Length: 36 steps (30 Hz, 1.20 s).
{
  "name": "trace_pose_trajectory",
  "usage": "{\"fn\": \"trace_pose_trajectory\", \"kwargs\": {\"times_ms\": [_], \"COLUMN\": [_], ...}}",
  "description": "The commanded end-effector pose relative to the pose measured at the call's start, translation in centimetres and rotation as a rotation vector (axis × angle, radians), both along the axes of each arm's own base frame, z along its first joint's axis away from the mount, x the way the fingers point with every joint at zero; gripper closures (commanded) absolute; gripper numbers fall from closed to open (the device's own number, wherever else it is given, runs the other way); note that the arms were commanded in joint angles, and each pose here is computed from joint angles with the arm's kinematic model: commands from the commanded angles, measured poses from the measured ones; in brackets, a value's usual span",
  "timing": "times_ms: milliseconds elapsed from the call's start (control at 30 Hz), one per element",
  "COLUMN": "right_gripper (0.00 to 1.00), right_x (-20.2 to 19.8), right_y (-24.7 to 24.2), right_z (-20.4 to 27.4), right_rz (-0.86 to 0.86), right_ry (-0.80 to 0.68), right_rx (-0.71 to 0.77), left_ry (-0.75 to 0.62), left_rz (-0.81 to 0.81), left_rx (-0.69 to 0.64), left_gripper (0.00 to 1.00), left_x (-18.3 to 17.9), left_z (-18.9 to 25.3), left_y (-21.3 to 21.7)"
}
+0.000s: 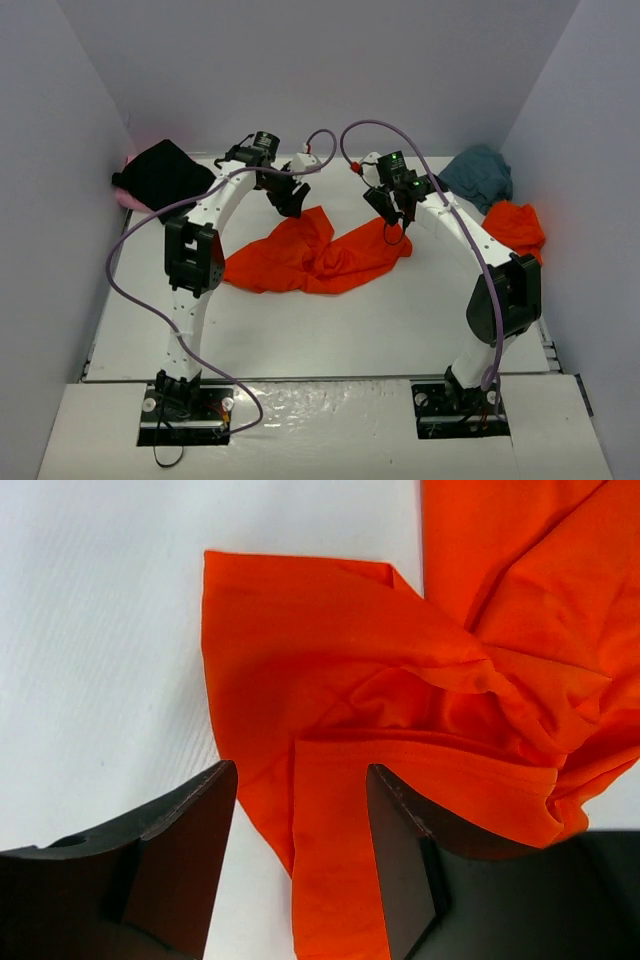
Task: Fold and stack the t-shirts
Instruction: Flatten the tshirt out
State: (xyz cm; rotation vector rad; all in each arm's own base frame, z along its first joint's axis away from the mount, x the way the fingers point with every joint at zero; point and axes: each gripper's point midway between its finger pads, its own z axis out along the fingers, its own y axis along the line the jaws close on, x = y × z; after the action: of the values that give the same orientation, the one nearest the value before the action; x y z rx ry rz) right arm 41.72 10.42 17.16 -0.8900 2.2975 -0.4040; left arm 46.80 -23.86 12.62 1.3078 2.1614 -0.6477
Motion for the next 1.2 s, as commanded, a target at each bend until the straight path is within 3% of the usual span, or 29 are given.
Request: {"fn": "trace_pose_trajectory", "kwargs": {"times_ms": [0, 500, 733, 867, 1033, 1167], "right_gripper": [0.47, 0.47, 0.47, 0.47, 0.47, 0.46], "right_x": [1.5, 1.7, 1.8, 1.9, 1.8, 1.9], "right_y": [-0.4, -0.8, -0.9, -0.9, -1.0, -0.9], "right_z": [1.2, 1.0, 0.5, 0.3, 0.0, -0.2], "right_rz": [-0.032, -0.046, -0.048, -0.048, -0.05, -0.049], "right_ry": [-0.066, -0.065, -0.058, -0.054, -0.052, -0.05], "right_rx": [-0.009, -0.026, -0.031, -0.035, -0.041, -0.037], "left_ry": [-0.063, 0.049, 0.077, 0.094, 0.107, 0.119], "left_rz": [-0.072, -0.125, -0.155, -0.168, -0.182, -0.192], "left_rx": [-0.012, 0.05, 0.038, 0.036, 0.02, 0.023], "left_gripper": [0.49, 0.48, 0.49, 0.51, 0.64, 0.65], "left_x": [0.1, 0.6, -0.3, -0.7, -1.3, -1.9], "left_z": [2.6, -3.0, -3.1, -3.3, -2.8, -3.0], "left_y": [-0.3, 0.2, 0.0, -0.1, -0.3, -0.3]}}
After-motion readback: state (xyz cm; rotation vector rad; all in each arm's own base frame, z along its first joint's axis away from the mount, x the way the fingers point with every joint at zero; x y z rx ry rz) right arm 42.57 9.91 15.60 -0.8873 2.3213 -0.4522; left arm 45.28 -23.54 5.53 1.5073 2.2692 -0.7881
